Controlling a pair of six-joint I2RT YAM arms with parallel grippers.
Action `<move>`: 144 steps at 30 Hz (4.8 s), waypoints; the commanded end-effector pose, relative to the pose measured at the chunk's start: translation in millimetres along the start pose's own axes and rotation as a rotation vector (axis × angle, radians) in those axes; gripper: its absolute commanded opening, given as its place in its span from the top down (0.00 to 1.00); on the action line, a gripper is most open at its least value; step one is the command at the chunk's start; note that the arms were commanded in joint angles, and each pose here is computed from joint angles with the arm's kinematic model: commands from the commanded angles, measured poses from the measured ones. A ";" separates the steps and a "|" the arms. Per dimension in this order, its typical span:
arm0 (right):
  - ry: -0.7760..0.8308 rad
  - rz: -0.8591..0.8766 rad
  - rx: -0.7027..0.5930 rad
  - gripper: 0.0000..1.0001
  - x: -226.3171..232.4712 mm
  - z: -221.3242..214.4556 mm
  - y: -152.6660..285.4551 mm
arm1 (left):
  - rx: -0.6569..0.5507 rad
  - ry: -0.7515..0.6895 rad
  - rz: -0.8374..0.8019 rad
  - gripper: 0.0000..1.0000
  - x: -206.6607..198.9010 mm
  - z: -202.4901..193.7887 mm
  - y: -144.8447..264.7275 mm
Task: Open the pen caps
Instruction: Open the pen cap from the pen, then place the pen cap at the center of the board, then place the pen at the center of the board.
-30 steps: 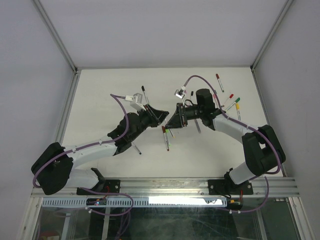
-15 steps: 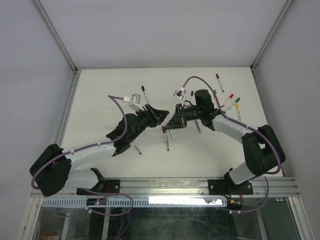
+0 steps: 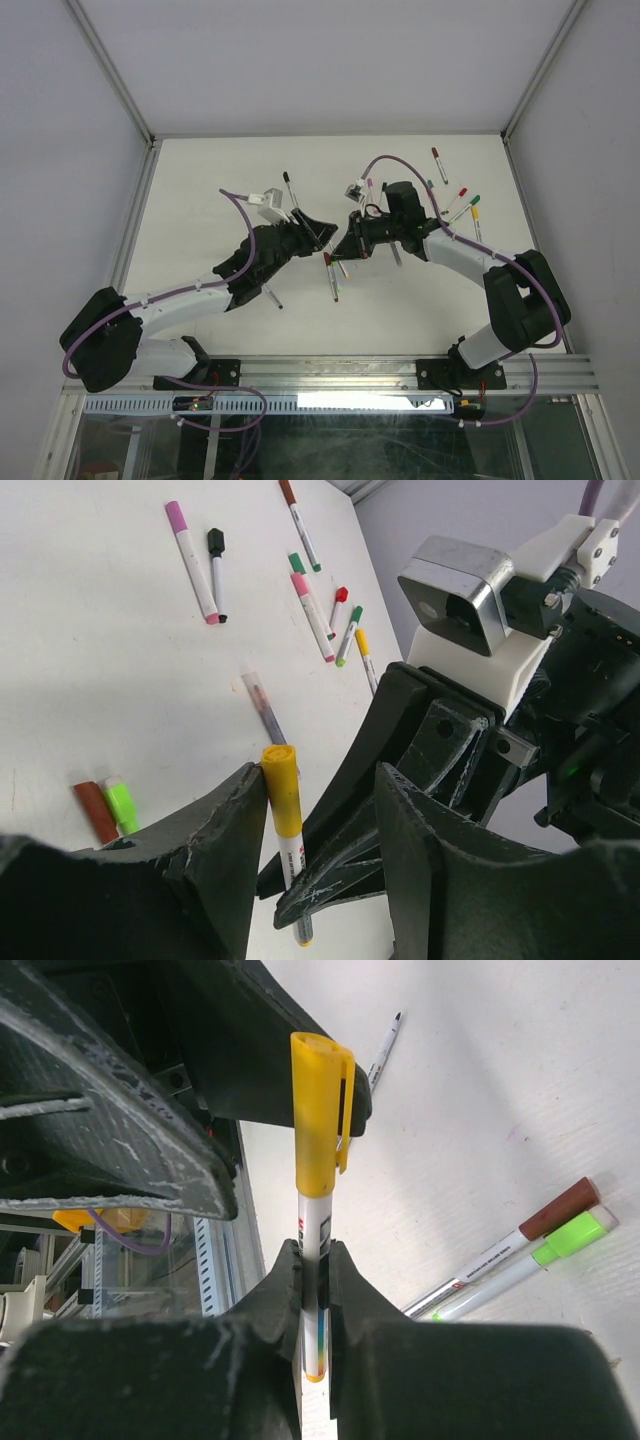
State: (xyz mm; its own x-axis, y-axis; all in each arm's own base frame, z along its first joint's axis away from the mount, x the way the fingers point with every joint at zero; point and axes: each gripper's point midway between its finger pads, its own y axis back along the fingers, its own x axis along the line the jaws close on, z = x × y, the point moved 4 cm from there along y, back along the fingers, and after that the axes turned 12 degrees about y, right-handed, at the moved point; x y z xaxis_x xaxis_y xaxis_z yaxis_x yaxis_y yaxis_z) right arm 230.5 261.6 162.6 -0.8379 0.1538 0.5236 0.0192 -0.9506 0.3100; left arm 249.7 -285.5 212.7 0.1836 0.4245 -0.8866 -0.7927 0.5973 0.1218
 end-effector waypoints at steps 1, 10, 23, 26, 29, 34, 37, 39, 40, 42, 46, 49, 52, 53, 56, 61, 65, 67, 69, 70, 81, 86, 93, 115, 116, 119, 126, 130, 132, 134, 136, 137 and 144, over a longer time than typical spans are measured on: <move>0.104 -0.015 -0.036 1.00 4.6 23.3 0.6 | -0.033 0.012 -0.045 0.53 -23.2 7.4 -6.5; 0.120 0.000 -0.033 1.00 8.9 23.4 -0.4 | -0.038 0.002 0.008 0.61 -17.4 7.2 -15.4; 0.121 0.000 -0.028 1.00 8.5 21.5 -1.6 | -0.088 -0.029 0.007 1.00 -25.6 32.2 -20.5; 0.119 0.005 -0.024 1.00 9.3 20.1 -3.0 | -0.178 -0.048 0.024 1.00 -28.8 72.7 -23.6; 0.111 0.013 -0.021 1.00 10.0 18.7 -5.8 | -0.287 -0.048 0.037 1.00 -29.5 117.0 -24.3; 0.094 0.033 -0.007 1.00 11.3 13.7 -12.0 | -0.445 -0.054 0.056 1.00 -35.8 170.0 -20.9; 0.090 0.038 0.001 1.00 12.2 11.5 -14.5 | -0.483 -0.062 0.060 1.00 -37.5 185.8 -16.9; 0.093 0.040 0.000 1.00 12.9 11.6 -14.9 | -0.470 -0.077 0.065 1.00 -34.2 186.3 -13.5; 0.095 0.040 0.000 1.00 13.0 11.5 -15.1 | -0.459 -0.084 0.076 1.00 -29.4 183.7 -11.4; 0.096 0.041 0.001 1.00 13.4 11.2 -16.0 | -0.431 -0.090 0.105 1.00 -15.8 175.4 -6.1; 0.095 0.044 0.005 1.00 13.6 10.5 -17.5 | -0.358 -0.091 0.210 1.00 26.8 149.2 6.4; 0.095 0.048 0.009 1.00 13.5 9.6 -18.3 | -0.304 -0.091 0.320 1.00 63.4 130.2 13.3; 0.097 0.048 0.011 1.00 13.3 9.2 -19.2 | -0.260 -0.103 0.436 1.00 96.4 116.3 15.2; 0.097 0.047 0.013 1.00 12.8 8.5 -19.5 | -0.247 -0.108 0.475 1.00 105.6 113.2 14.7; 0.095 0.043 0.016 1.00 11.4 7.8 -19.7 | -0.199 -0.126 0.593 1.00 131.0 105.4 8.8; 0.097 0.042 0.019 1.00 11.4 7.0 -19.7 | -0.150 -0.167 0.771 1.00 163.0 103.0 -5.6; 0.097 0.041 0.019 1.00 10.6 7.2 -19.8 | -0.113 -0.191 0.848 1.00 182.8 101.1 -12.9; 0.096 0.042 0.021 1.00 10.5 6.8 -20.1 | -0.104 -0.200 0.869 1.00 188.8 101.5 -16.1; 0.094 0.041 0.021 1.00 10.3 6.7 -20.0 | -0.100 -0.211 0.900 0.99 196.8 102.4 -18.2; 0.095 0.043 0.022 1.00 10.8 6.6 -20.1 | -0.098 -0.215 0.917 0.97 200.0 102.8 -18.3; 0.095 0.040 0.022 1.00 9.5 6.9 -20.1 | -0.078 -0.214 0.993 0.88 217.0 105.7 -17.4; 0.093 0.038 0.023 1.00 9.0 6.3 -20.4 | -0.081 -0.212 0.997 0.79 217.2 106.3 -16.2; 0.089 0.040 0.026 1.00 8.6 5.2 -21.2 | -0.092 -0.210 0.986 0.73 212.5 108.8 -14.8; 0.066 -0.025 0.067 1.00 5.0 -4.7 -43.9 | -0.189 -0.172 0.768 0.61 142.3 125.3 34.2; 0.056 -0.049 0.074 1.00 3.0 -6.6 -48.7 | -0.200 -0.163 0.754 0.61 140.0 124.5 39.4; 0.018 -0.129 0.094 1.00 -1.2 -8.3 -66.1 | -0.242 -0.130 0.702 0.57 131.5 123.4 56.2; -0.005 -0.353 0.221 1.00 2.3 -15.1 -123.9 | -0.365 -0.064 0.589 0.49 116.1 123.3 99.6; -0.034 -0.438 0.319 1.00 -4.5 -32.2 -149.7 | -0.399 -0.030 0.555 0.46 111.9 121.3 116.7; -0.045 -0.473 0.345 1.00 -10.6 -37.6 -156.4 | -0.406 -0.019 0.546 0.46 111.6 119.8 122.6; -0.038 -0.506 0.359 1.00 -11.7 -38.1 -161.2 | -0.411 -0.012 0.544 0.46 113.6 117.9 126.2; -0.023 -0.533 0.359 0.99 -11.4 -37.3 -164.8 | -0.413 -0.009 0.546 0.46 115.8 116.4 128.4; -0.018 -0.540 0.360 0.98 -11.1 -38.0 -165.7 | -0.411 -0.010 0.550 0.46 117.2 115.5 128.9; -0.010 -0.560 0.382 0.83 -14.2 -46.6 -168.2 | -0.399 -0.006 0.561 0.46 119.1 113.5 128.9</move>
State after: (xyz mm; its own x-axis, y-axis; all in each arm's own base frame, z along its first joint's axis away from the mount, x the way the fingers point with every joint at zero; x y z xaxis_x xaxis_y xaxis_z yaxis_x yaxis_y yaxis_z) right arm 206.4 399.3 57.9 -0.7760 0.5801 0.2477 -0.1704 -0.5709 0.8031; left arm 233.2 -82.8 168.2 -0.3164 0.6222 -0.7161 -0.9144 0.0009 0.4048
